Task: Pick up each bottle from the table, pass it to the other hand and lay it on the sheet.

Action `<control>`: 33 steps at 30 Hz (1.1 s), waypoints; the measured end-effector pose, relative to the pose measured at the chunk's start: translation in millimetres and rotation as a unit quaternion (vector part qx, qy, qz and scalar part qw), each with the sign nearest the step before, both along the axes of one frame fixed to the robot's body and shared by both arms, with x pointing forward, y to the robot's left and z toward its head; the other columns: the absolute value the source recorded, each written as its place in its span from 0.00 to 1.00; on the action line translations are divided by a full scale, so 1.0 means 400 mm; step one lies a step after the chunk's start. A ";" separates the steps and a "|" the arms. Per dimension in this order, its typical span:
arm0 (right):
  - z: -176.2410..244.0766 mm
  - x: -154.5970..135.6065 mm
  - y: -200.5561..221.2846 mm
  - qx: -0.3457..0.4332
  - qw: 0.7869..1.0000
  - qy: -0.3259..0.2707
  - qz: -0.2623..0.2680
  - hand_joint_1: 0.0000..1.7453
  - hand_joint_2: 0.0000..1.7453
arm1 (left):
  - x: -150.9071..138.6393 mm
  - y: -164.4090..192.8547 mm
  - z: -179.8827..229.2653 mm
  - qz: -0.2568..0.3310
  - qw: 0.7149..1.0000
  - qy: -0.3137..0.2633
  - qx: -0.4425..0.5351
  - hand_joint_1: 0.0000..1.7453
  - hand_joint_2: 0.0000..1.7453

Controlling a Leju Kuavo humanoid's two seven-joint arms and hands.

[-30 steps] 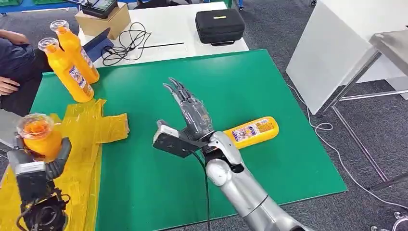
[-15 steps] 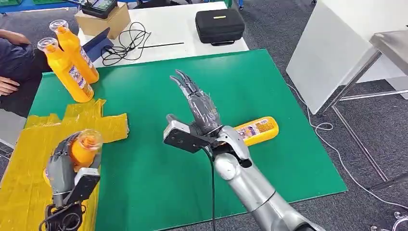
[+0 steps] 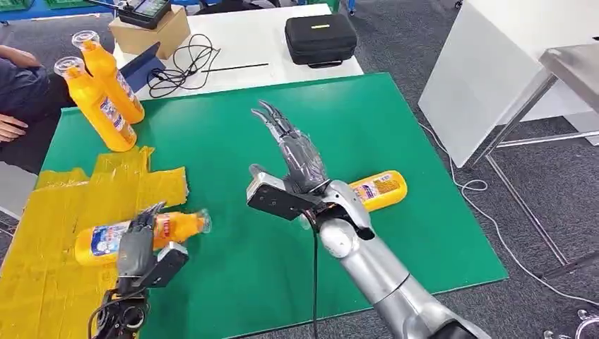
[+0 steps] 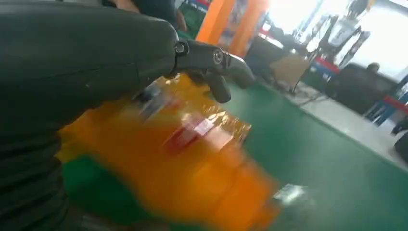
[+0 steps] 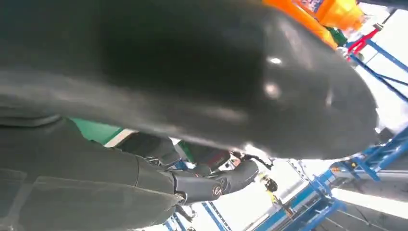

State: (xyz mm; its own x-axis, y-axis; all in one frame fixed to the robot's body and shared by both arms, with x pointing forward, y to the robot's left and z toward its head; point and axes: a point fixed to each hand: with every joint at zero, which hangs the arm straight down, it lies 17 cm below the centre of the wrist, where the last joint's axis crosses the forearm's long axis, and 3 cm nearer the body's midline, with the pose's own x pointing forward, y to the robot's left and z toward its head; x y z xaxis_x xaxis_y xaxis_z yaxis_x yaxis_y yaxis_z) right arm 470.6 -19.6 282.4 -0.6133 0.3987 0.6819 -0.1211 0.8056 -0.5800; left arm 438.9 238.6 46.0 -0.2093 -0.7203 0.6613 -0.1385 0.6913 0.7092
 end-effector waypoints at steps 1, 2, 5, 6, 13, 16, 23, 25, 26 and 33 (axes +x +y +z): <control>-0.006 0.001 0.000 -0.004 1.000 0.003 0.002 0.00 0.00 | 0.003 -0.001 -0.009 -0.002 1.000 0.006 0.001 0.00 0.00; -0.015 0.003 0.005 -0.014 1.000 0.010 0.009 0.00 0.00 | 0.006 -0.003 -0.026 -0.004 1.000 0.018 0.003 0.00 0.00; -0.056 0.015 0.015 -0.055 0.997 0.035 0.028 0.00 1.00 | 0.026 -0.010 -0.050 -0.013 0.999 0.039 0.007 0.00 0.00; -0.073 0.021 0.013 -0.070 0.996 0.043 0.034 0.00 1.00 | 0.035 -0.010 -0.051 -0.014 0.999 0.043 0.008 0.00 0.00; -0.116 0.102 -0.103 -0.120 0.991 0.041 0.050 0.00 0.00 | 0.051 -0.004 -0.063 -0.020 0.998 0.055 -0.013 0.00 0.00; -0.132 0.133 -0.172 -0.144 0.987 0.050 0.053 0.00 0.00 | 0.041 -0.003 -0.056 -0.021 0.998 0.049 -0.037 0.00 0.00; -0.175 0.180 -0.304 -0.186 0.980 0.073 0.018 0.00 1.00 | 0.022 0.023 -0.006 -0.012 0.990 0.024 -0.135 0.00 0.00; -0.208 0.184 -0.353 -0.206 0.974 0.091 0.016 0.00 1.00 | 0.013 0.046 0.026 0.000 0.980 0.011 -0.197 0.00 0.00; -0.228 0.186 -0.386 -0.220 0.970 0.101 0.013 0.00 1.00 | 0.009 0.061 0.048 0.005 0.974 0.001 -0.227 0.00 0.00; -0.334 0.166 -0.584 -0.304 0.939 0.161 0.000 0.00 1.00 | 0.003 0.149 0.241 0.006 0.920 -0.095 -0.381 0.00 0.00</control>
